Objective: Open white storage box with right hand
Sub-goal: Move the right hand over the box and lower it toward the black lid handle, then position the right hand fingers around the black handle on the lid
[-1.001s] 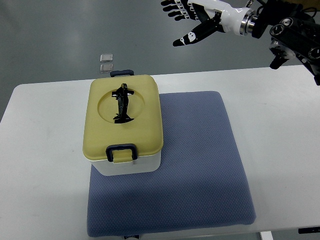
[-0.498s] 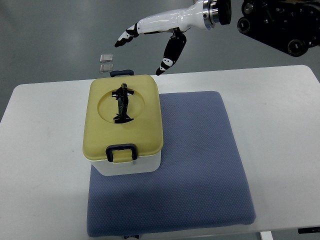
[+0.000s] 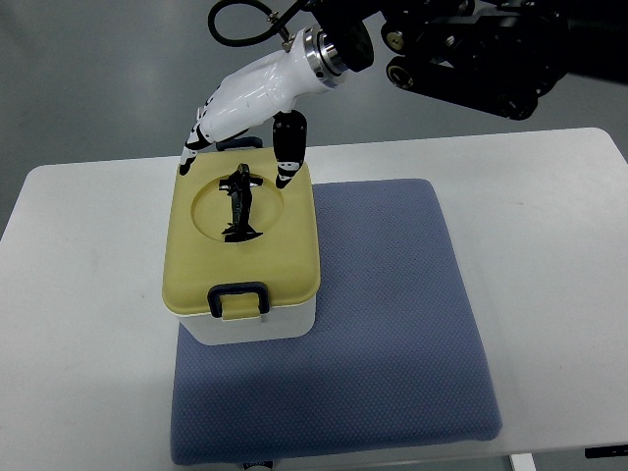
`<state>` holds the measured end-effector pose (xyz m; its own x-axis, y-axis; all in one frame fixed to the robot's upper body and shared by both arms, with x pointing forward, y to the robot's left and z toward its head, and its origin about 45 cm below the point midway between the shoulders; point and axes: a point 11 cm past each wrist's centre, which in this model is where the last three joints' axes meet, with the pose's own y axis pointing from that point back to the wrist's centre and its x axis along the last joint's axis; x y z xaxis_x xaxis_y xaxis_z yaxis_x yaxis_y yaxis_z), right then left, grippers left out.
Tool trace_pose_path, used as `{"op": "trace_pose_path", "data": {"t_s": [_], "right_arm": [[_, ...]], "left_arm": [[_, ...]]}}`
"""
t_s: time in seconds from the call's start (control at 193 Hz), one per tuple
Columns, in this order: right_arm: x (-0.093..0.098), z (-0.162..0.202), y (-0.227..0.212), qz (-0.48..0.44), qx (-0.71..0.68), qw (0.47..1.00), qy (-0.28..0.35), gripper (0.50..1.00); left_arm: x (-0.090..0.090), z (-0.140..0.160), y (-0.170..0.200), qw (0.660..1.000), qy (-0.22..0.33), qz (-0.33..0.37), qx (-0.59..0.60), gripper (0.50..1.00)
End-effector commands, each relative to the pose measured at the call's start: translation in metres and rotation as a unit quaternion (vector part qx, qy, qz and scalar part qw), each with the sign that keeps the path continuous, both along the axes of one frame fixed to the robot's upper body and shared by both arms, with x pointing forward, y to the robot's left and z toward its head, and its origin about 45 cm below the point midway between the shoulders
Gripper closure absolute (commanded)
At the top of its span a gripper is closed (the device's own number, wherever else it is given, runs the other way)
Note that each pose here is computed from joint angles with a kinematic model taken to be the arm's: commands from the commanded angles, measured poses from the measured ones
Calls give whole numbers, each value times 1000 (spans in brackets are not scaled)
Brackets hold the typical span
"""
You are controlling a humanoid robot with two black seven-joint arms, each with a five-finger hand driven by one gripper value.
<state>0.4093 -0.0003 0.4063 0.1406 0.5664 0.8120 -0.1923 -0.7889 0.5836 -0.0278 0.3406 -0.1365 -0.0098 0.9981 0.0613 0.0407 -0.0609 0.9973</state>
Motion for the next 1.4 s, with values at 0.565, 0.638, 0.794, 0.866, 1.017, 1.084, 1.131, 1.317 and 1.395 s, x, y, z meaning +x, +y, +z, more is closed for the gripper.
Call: {"op": "trace_pose_path", "data": {"t_s": [0.565,0.638,0.794,0.866,1.017,1.084,1.131,1.317,1.395], "right_arm": [[-6,-1,21,23,-6,999,-22,587],[-6,-1,20,23,-6,999,-23,587],[-6,-2,22,26,-3,999,-25,587],[-6,-3,21,25,-3,999,-24,587],[-6,-5,22,27,-1,999,-22,589],[-6,-7,21,27,0,999,-23,589],[-5,-7,21,27,0,999,-24,589],[-4,-13,19,28,-5,999,-28,591],[-4,-14,20,28,-5,999,-27,593]], "left_arm": [[0,0,0,1000,0,0,0,500],[0,0,0,1000,0,0,0,500],[0,0,0,1000,0,0,0,500],[0,0,0,1000,0,0,0,500],[0,0,0,1000,0,0,0,500],[0,0,0,1000,0,0,0,500],[0,0,0,1000,0,0,0,500],[0,0,0,1000,0,0,0,500],[0,0,0,1000,0,0,0,500]]}}
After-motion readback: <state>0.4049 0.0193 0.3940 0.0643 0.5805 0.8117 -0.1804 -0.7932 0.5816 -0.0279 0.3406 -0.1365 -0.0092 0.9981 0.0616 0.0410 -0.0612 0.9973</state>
